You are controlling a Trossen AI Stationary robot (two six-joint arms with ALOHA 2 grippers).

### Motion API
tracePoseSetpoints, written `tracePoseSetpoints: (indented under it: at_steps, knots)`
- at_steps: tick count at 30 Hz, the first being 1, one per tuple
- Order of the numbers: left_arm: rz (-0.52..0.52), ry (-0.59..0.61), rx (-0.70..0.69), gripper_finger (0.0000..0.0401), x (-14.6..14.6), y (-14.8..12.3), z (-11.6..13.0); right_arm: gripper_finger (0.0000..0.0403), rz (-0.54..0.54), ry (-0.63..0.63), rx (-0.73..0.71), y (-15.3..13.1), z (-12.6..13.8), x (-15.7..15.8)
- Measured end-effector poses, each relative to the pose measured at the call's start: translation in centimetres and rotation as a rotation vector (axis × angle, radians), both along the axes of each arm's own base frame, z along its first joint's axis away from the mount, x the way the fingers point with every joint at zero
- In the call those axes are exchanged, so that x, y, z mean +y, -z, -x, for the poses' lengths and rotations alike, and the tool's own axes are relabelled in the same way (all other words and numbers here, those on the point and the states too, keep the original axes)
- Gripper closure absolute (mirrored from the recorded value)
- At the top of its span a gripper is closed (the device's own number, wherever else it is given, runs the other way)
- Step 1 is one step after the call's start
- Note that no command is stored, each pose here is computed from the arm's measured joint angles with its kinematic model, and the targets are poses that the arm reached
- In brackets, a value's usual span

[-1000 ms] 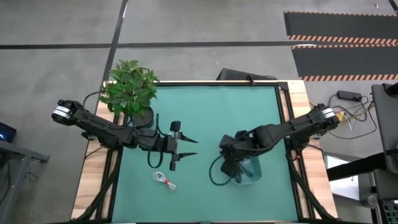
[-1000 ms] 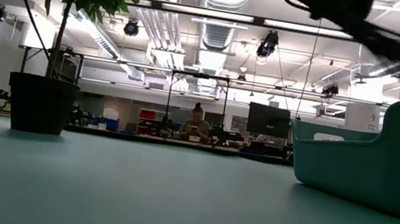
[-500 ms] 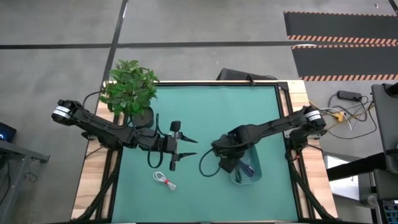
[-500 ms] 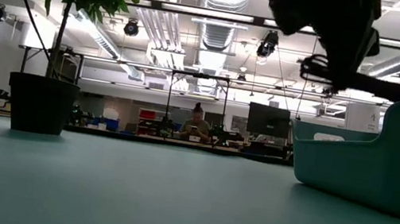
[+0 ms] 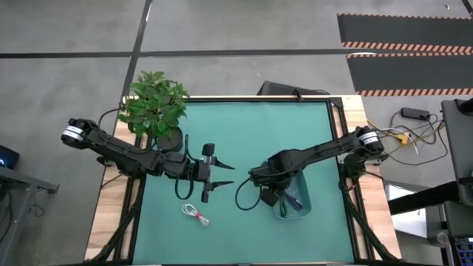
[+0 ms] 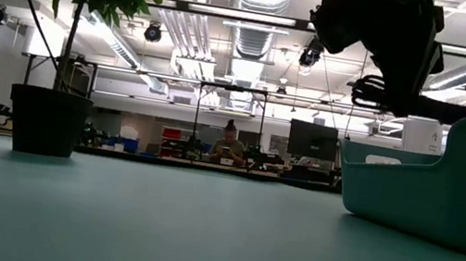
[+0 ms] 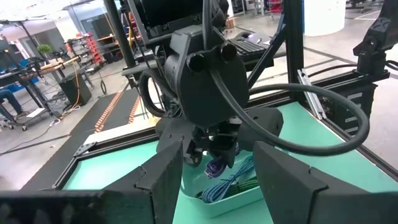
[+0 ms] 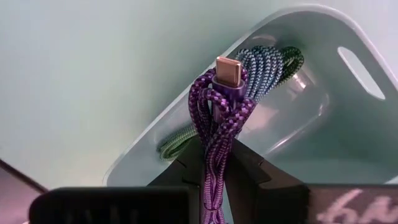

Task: Pick and place USB-C Cables
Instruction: Put the violet charger cable into the blue bin, then put the white charger cable into the blue bin

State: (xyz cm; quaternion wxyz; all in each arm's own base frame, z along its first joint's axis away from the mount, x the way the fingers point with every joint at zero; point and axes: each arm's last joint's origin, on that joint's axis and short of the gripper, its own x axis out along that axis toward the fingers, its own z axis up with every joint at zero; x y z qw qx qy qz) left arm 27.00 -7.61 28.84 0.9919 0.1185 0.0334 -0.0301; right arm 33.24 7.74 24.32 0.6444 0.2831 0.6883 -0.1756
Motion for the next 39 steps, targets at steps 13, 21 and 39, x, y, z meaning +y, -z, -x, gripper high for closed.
tracePoseSetpoints:
  at_steps: [13,21,39]
  knots:
    - [0.000,0.000,0.000,0.0221,0.0,0.0,0.0,0.0374,0.018,0.022,0.059,1.9,0.8,-0.2]
    - [0.000,0.000,0.000,0.0221,0.0,0.0,0.0,0.0347,0.047,0.051,0.060,2.6,0.9,-0.3]
    - [0.024,0.020,0.021,0.0221,-0.6,0.2,0.2,0.0252,0.084,0.017,-0.043,-0.3,2.4,-0.5]
